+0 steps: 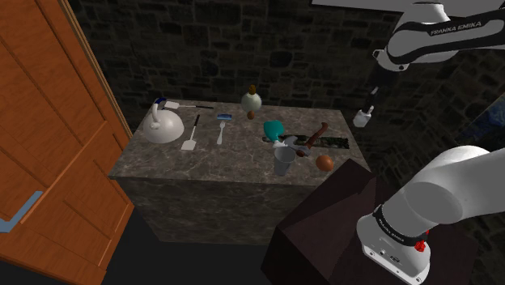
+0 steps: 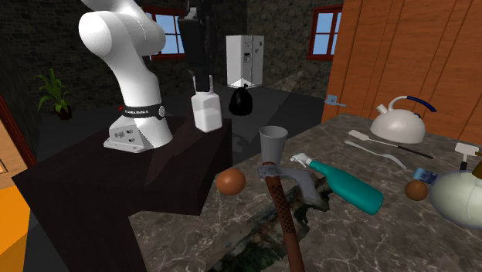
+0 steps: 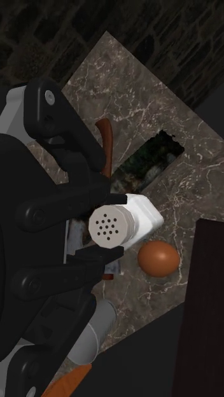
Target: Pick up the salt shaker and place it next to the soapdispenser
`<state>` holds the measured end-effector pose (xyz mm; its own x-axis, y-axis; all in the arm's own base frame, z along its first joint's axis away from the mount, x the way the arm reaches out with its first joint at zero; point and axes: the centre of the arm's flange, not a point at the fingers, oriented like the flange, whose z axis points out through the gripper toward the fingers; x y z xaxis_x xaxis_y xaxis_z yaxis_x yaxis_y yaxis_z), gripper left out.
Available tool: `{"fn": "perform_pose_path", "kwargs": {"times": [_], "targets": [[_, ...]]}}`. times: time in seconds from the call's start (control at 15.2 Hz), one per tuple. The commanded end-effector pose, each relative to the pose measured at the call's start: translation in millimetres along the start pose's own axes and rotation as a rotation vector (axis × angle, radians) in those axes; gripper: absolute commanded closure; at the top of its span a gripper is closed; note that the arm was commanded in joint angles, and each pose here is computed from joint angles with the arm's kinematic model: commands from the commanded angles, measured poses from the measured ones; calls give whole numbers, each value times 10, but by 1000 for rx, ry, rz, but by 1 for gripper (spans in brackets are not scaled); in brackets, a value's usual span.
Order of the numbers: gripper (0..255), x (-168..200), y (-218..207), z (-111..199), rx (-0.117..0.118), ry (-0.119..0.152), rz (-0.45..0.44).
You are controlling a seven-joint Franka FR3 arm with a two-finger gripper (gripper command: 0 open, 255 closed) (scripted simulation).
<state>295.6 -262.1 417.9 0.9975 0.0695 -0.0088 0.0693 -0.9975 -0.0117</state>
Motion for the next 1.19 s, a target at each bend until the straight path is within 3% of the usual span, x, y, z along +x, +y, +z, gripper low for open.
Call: {"fn": "perform_pose_path", "kwargs": {"times": [0.0, 1.12], "targets": [[255, 203, -16, -18, 0, 0, 0], [255, 2435, -247, -37, 0, 0, 0]]}}
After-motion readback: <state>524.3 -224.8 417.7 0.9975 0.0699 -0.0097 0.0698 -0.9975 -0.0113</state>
